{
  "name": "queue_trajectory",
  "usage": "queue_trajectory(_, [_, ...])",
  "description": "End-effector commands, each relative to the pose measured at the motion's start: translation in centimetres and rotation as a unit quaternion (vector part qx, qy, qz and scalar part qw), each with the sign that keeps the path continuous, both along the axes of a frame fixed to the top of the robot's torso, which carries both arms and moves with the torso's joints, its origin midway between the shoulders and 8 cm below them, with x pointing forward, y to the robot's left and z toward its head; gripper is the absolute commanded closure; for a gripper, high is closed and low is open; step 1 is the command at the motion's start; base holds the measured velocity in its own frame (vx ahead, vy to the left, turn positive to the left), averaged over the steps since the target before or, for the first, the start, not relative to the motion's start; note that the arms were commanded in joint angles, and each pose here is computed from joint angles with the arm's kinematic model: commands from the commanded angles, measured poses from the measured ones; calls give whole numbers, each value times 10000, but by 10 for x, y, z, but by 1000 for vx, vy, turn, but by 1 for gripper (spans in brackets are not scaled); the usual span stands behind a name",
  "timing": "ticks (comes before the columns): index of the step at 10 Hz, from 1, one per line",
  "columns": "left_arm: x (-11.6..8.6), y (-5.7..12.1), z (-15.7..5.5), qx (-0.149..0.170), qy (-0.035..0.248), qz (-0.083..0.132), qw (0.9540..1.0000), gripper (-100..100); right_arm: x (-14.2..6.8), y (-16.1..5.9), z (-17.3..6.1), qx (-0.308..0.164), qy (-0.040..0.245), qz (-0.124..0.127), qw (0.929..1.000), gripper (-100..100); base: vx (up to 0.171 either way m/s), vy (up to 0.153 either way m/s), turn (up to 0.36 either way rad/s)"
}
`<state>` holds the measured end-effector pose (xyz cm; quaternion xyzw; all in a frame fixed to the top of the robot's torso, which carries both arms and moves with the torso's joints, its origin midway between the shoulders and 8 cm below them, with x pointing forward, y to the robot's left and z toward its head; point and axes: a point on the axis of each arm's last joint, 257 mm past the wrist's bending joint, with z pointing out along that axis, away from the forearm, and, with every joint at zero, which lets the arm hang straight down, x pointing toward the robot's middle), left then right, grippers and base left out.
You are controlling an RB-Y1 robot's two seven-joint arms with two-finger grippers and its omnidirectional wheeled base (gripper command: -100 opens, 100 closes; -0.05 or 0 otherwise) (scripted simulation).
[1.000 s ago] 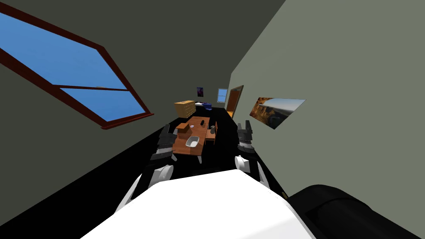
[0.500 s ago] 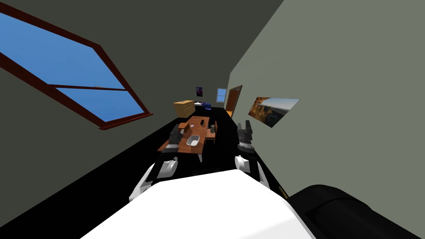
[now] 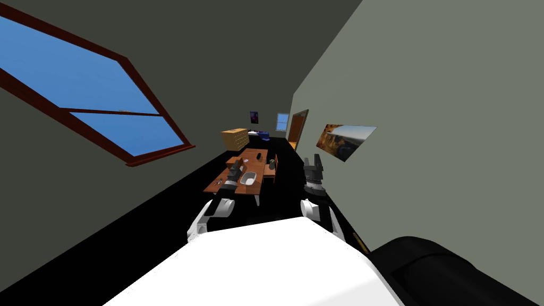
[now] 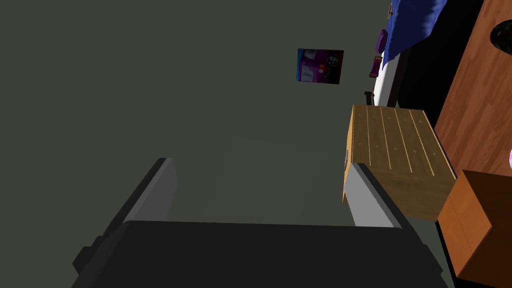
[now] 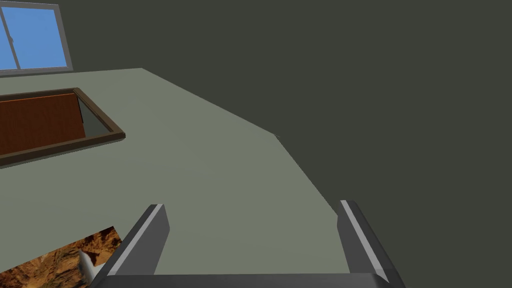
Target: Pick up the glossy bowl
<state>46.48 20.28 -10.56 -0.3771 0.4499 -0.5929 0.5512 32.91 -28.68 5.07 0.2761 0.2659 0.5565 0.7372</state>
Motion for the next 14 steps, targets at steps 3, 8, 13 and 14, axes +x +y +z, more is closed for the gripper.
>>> queue_trajectory(3, [25, -20, -31, 69, 463, -204, 9987, -100, 0, 0, 0, 0, 0, 0, 10000, 0, -43, 42, -42])
queue_trajectory(8, [62, -42, -89, 267, 1310, -386, 9903, -100, 0, 0, 0, 0, 0, 0, 10000, 0, -32, 33, -37])
queue_trajectory(13, [82, -42, -143, 432, 2096, -346, 9762, -100, 0, 0, 0, 0, 0, 0, 10000, 0, -6, 28, -30])
queue_trajectory(14, [82, -42, -147, 436, 2128, -340, 9755, -100, 0, 0, 0, 0, 0, 0, 10000, 0, 5, 17, -18])
